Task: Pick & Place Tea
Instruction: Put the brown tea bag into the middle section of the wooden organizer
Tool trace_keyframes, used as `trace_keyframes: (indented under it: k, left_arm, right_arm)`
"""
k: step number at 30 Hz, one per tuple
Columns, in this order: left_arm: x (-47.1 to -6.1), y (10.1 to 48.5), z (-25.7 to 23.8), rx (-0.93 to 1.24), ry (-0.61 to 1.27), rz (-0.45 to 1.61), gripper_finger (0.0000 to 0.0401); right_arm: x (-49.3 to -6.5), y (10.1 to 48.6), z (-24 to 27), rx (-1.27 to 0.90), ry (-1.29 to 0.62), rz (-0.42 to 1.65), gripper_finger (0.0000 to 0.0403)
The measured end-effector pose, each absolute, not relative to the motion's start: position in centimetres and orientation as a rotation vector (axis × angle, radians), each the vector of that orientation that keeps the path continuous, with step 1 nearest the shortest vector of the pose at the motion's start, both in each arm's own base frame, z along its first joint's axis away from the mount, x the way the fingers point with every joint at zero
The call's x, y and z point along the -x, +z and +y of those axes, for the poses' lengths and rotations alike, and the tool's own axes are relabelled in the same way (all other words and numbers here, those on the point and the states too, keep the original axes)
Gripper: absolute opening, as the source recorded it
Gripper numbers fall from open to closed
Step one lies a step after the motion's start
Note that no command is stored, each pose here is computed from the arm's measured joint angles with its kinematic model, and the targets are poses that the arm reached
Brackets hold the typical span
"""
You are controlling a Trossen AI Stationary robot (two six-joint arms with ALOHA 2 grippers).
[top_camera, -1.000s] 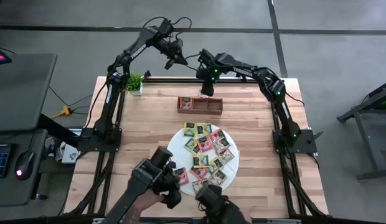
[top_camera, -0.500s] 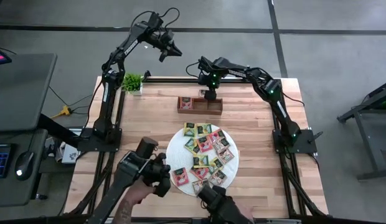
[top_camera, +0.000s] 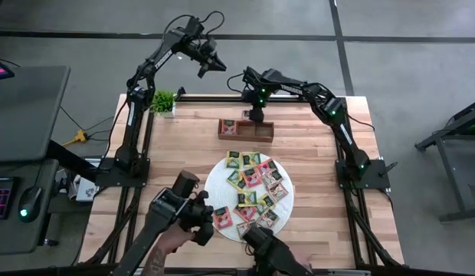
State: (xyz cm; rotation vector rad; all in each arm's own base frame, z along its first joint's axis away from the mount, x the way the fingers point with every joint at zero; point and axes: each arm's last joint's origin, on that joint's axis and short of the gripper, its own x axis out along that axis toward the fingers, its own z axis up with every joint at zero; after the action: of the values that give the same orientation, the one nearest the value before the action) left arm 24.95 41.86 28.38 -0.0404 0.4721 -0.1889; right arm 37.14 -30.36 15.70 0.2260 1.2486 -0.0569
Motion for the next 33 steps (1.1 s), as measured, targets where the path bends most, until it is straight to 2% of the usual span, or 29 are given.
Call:
trace_keyframes:
  k: [13,17,24,33]
  left_arm:
    - [-24.9,28.4,41.8,0.042,-0.190,0.473,0.0045]
    - [-24.9,28.4,41.9,0.043,-0.189,0.473,0.0045]
    - [-24.9,28.4,41.9,0.043,-0.188,0.473,0.0045]
    - [-24.9,28.4,41.9,0.045,-0.188,0.475,0.0045]
  right_arm:
    - [-37.6,14.0,-30.4,-0.220,-0.026,1.259,0.0251]
    - [-37.9,13.4,-30.1,-0.218,-0.029,1.274,0.0238]
    - [-37.9,13.6,-30.7,-0.275,-0.092,1.258,0.0158]
    - [-37.4,14.0,-32.0,-0.334,-0.164,1.234,0.0015]
